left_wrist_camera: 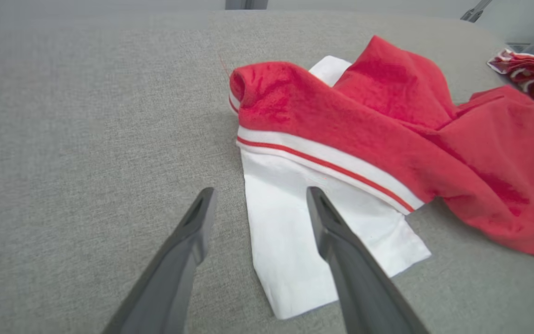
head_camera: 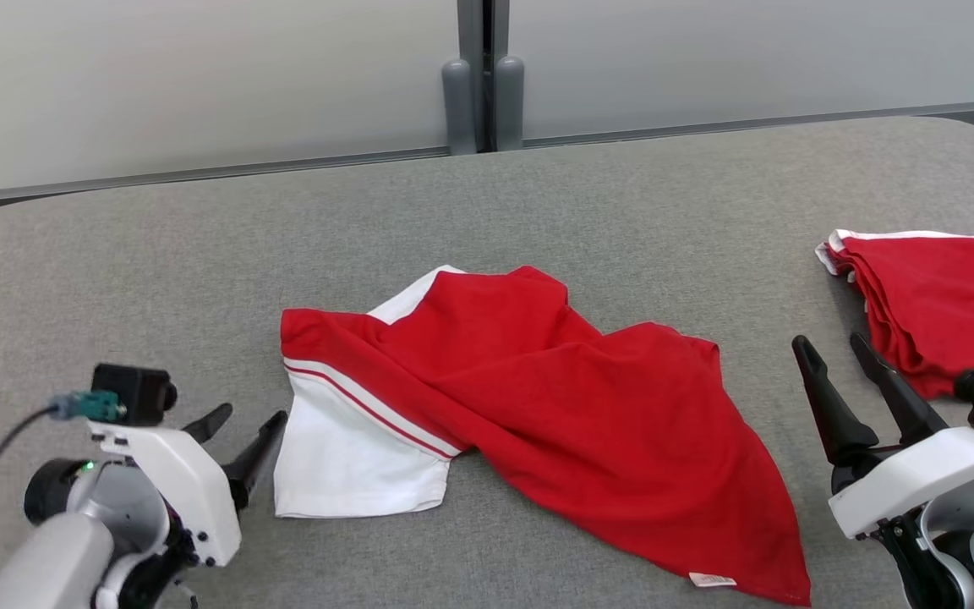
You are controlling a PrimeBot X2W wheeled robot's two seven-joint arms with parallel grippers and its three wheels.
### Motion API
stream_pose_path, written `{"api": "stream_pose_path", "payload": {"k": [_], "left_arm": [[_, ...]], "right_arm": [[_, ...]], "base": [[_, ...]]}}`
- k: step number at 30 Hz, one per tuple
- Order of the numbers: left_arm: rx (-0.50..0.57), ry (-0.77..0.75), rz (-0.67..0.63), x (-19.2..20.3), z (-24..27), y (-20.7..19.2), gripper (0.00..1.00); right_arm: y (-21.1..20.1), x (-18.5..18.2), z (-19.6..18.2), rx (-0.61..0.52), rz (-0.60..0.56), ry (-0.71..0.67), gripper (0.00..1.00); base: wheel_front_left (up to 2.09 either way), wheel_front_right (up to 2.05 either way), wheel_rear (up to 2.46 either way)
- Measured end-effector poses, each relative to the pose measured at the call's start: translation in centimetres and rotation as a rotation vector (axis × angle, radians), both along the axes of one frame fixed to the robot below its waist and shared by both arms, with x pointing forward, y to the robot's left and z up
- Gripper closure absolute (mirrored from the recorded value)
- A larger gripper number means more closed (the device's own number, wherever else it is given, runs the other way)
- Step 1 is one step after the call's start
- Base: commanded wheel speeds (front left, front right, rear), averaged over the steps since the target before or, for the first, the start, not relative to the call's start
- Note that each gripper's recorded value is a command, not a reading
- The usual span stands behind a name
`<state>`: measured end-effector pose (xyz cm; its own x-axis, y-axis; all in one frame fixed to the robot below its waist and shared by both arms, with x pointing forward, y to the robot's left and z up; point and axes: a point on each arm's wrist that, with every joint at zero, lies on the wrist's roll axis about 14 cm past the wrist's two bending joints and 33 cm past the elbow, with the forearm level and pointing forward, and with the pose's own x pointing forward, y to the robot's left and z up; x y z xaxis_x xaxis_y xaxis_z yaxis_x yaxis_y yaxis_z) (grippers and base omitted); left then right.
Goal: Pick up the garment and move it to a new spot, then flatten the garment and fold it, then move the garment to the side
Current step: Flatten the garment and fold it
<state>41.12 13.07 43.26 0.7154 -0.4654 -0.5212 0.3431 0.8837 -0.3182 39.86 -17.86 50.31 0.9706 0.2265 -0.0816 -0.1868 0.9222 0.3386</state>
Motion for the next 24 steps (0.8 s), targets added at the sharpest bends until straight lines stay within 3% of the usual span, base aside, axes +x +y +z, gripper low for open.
{"api": "stream_pose_path", "payload": {"k": [4,16,17,18,19,24], "left_arm": [[0.045,-0.003,0.05,-1.3,-1.5,-0.1,0.0],[0.134,0.185,0.004,-4.4,-6.1,-1.4,0.0],[0.136,0.193,0.0,-4.5,-6.2,-1.5,0.18],[0.136,0.197,-0.003,-4.5,-6.3,-1.5,0.53],[0.138,0.2,-0.004,-4.5,-6.3,-1.5,1.0],[0.14,0.192,-0.009,-4.8,-6.0,-1.4,1.0]], "right_arm": [[0.4,0.2,-0.1,-0.003,0.014,0.0,0.0],[-0.1,-0.2,-0.6,-0.023,0.01,0.032,0.0],[0.0,-0.2,-0.7,-0.022,0.011,0.034,0.0],[0.0,-0.2,-0.7,-0.021,0.011,0.034,0.0],[0.0,-0.2,-0.7,-0.02,0.011,0.034,0.0],[0.3,-0.1,-0.8,-0.017,0.016,0.036,0.0]], "base": [[0.0,0.0,0.0],[0.0,0.0,0.0],[0.0,0.0,0.0],[0.0,0.0,0.0],[0.0,0.0,0.0],[0.0,0.0,0.0]]}}
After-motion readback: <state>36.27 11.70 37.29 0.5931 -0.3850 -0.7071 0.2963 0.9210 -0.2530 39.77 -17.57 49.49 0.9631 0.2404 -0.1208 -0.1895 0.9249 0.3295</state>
